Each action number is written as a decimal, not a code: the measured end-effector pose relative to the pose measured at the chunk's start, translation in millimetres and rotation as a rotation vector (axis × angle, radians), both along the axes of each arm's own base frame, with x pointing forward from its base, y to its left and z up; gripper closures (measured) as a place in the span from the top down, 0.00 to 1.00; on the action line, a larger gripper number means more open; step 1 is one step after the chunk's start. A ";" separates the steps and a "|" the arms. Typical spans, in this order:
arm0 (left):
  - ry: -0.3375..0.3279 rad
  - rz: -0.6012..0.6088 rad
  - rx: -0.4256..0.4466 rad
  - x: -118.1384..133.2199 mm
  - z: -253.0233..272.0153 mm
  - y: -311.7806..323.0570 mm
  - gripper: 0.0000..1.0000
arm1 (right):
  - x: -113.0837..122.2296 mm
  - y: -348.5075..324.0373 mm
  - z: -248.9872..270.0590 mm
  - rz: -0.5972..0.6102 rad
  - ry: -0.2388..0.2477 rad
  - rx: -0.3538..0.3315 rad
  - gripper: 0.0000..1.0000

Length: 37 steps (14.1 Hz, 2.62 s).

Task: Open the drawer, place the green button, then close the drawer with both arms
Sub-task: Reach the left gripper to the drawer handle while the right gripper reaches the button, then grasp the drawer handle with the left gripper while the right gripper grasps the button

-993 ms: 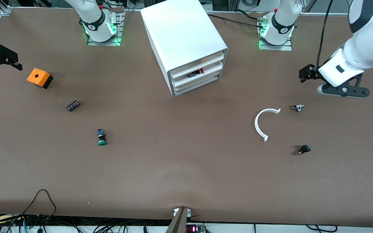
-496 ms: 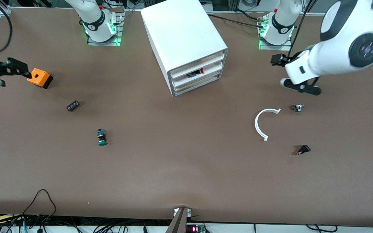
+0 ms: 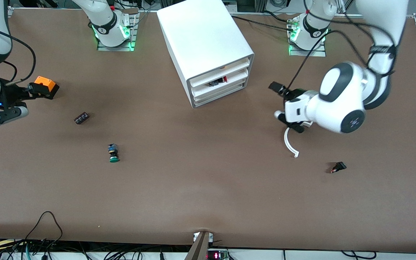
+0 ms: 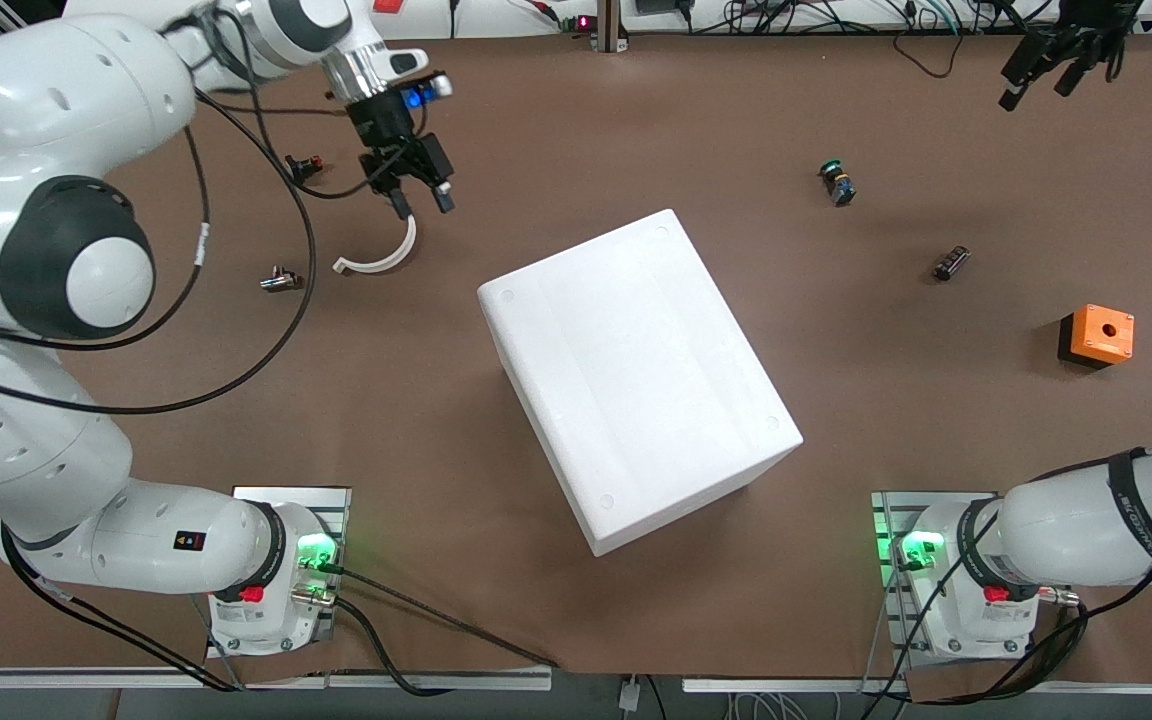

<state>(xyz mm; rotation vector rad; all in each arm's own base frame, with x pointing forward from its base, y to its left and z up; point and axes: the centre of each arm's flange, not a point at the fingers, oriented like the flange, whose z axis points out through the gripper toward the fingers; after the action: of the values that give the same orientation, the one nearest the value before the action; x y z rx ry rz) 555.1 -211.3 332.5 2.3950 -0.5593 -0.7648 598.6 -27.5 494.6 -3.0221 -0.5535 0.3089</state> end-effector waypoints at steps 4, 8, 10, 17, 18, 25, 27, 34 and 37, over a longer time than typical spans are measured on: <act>-0.017 0.050 -0.274 -7.7 -87.4 -11.5 1.00 | 34.9 36.8 -39.8 0.047 -0.100 0.016 1.00; -0.025 0.122 -0.579 -29.8 -148.3 -11.7 0.95 | 52.6 64.6 -79.4 0.071 -0.125 0.027 1.00; -0.024 0.162 -0.651 -37.0 -170.3 -10.2 0.75 | 58.5 73.9 -110.6 0.041 -0.104 0.043 1.00; 0.027 0.213 -0.734 -70.8 -193.0 -29.5 0.56 | 66.9 69.9 -242.9 0.012 -0.131 0.025 1.00; 0.034 0.207 -0.737 -75.7 -194.5 -32.2 0.58 | 66.4 70.0 -261.9 0.011 -0.147 0.020 1.00; 0.039 0.205 -0.806 -103.0 -216.7 -41.1 0.56 | 63.3 117.8 -288.9 0.035 -0.168 0.022 1.00; 0.038 0.213 -0.828 -108.8 -226.5 -44.2 0.54 | 63.1 119.3 -288.8 0.038 -0.168 0.022 1.00; 0.054 0.215 -0.835 -117.6 -232.7 -49.8 0.13 | 55.4 108.9 -302.0 0.025 -0.140 0.011 0.90; 0.054 0.215 -0.835 -117.6 -232.7 -49.8 0.13 | 52.1 106.3 -306.2 0.021 -0.129 0.009 0.76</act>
<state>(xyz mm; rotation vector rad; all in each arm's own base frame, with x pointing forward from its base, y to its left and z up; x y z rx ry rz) 437.5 -261.2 99.7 1.6183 -0.4644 -0.3836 650.6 78.9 188.4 -3.0453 -0.5939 0.1122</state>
